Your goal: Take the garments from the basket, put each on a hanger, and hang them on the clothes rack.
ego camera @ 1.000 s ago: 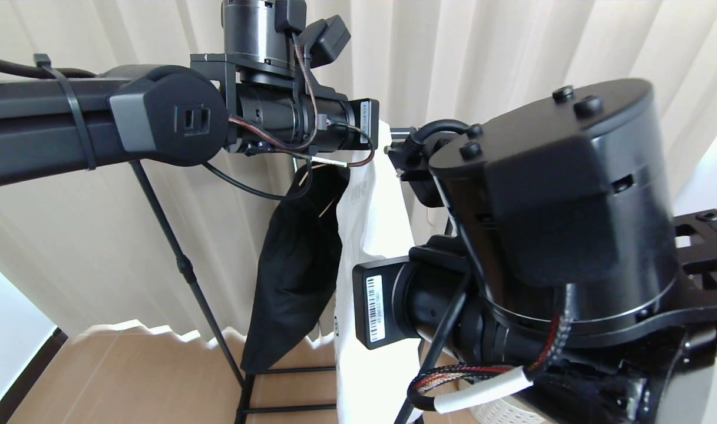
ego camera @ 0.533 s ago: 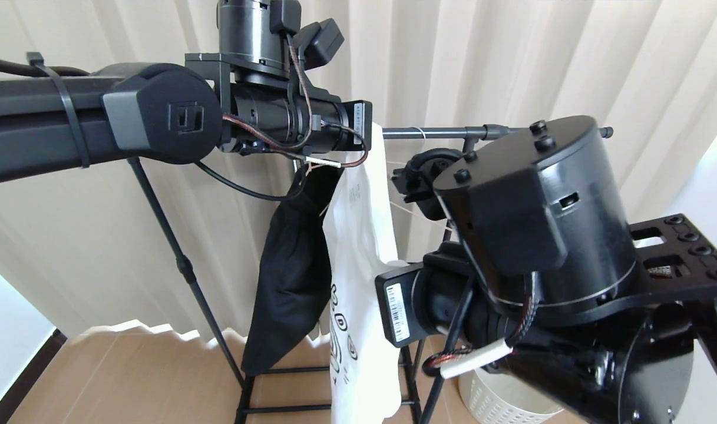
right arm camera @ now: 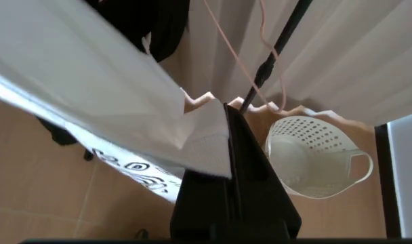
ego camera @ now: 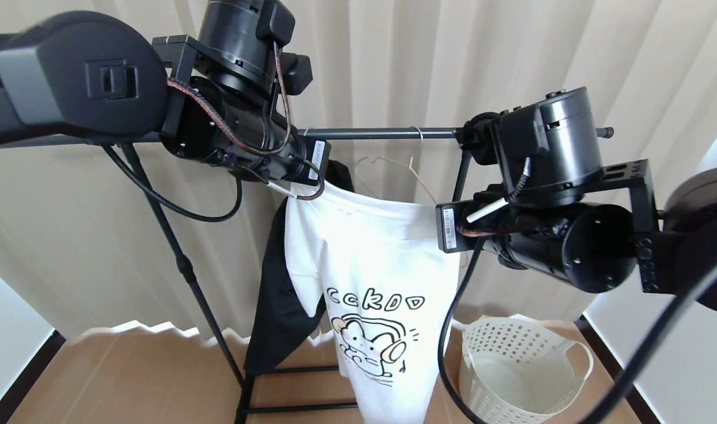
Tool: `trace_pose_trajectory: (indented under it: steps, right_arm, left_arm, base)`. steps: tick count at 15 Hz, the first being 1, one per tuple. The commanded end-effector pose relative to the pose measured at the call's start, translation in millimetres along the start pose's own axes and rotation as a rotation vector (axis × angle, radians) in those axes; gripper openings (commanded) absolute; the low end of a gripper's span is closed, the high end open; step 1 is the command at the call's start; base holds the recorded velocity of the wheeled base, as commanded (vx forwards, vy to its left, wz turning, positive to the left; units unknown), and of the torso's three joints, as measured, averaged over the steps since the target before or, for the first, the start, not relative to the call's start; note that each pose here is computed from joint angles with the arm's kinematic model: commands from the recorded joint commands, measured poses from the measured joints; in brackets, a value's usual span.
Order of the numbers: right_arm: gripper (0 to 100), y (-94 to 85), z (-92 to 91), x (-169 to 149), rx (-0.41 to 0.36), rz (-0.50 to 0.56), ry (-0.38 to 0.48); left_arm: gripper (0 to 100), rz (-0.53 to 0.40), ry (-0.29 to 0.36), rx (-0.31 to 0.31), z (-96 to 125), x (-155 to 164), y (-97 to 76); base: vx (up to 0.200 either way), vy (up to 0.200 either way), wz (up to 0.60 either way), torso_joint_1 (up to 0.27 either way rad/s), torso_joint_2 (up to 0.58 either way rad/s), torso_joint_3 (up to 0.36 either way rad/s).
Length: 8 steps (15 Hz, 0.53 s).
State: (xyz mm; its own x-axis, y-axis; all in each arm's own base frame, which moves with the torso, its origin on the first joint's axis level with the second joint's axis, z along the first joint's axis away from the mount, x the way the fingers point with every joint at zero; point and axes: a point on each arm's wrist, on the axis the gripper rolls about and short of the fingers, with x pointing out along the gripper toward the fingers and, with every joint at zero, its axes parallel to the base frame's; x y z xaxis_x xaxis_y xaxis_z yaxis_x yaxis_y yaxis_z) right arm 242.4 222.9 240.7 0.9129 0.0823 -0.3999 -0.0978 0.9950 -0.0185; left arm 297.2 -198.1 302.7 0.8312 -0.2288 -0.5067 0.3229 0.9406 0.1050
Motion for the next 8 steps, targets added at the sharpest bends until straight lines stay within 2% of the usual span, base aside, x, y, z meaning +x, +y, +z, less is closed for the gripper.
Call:
trace_pose_trajectory:
  steps: [1, 5, 7, 8]
  right_arm:
    - [0, 9.7, 8.4, 54, 0.039, -0.059, -0.013]
    - [0, 33.9, 29.6, 91, 0.094, -0.050, -0.082]
    - [0, 43.3, 35.6, 104, 0.115, -0.042, -0.111]
    - [0, 54.0, 39.5, 114, 0.151, -0.027, -0.136]
  left_arm:
    - [0, -0.015, 0.052, 0.040, -14, -24, -8.3]
    - [0, -0.055, 0.216, 0.097, -64, -27, -26.6]
    - [0, -0.071, 0.265, 0.082, -79, -26, -37.8]
    - [0, -0.104, 0.294, 0.029, -88, -28, -54.2]
  base:
    - [0.000, 0.000, 0.00, 0.000, 0.00, 0.000]
    - [0.000, 0.000, 0.00, 0.000, 0.00, 0.000]
    - [0.000, 0.000, 0.00, 0.000, 0.00, 0.000]
    - [0.000, 0.000, 0.00, 0.000, 0.00, 0.000]
